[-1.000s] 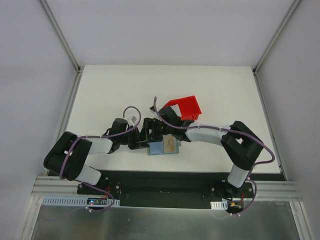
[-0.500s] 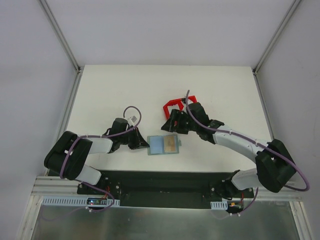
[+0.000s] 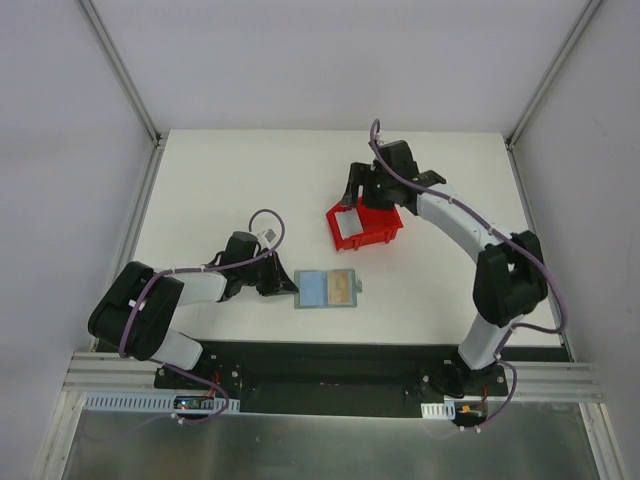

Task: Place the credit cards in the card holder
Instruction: Pick up the credit card from the storage box.

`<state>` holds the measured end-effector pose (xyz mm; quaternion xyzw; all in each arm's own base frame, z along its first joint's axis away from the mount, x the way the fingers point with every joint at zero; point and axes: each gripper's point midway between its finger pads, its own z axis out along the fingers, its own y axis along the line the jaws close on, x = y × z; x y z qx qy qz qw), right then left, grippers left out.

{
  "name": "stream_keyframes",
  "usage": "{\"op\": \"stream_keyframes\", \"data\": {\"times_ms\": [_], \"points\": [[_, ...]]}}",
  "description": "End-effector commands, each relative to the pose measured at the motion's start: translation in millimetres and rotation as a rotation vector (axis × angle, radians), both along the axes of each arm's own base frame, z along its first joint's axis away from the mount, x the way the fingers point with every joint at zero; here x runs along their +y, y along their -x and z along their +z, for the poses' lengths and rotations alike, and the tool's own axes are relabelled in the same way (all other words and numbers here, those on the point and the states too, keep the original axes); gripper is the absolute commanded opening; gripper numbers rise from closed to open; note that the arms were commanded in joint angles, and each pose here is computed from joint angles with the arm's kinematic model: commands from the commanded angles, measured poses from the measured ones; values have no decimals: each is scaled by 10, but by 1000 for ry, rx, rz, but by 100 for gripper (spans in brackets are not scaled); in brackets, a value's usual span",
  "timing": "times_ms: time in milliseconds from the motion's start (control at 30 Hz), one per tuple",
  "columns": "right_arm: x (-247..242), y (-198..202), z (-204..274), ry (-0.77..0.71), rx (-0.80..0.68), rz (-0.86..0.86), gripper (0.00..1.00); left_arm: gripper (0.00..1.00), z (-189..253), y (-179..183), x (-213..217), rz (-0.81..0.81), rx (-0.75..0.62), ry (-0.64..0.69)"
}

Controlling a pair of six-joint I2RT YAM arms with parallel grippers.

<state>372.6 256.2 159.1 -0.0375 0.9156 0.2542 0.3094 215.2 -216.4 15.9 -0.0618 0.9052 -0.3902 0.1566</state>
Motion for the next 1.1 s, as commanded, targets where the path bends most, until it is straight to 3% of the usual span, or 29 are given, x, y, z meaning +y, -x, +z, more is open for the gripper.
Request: {"op": "stream_keyframes", "data": {"times_ms": [0,300,700,1067], "points": [[-93,-100,-303,124,95,71,77,0,-138,41,94,-9,19,-82],[40,-228,-677,84,180,124,82,0,-118,24,89,-16,15,-83],[271,-182,-755,-27,241,183,84,0,-139,32,88,-19,27,-87],[281,-149,-514,-54,199,197,74,0,-124,30,78,-24,24,-81]]}}
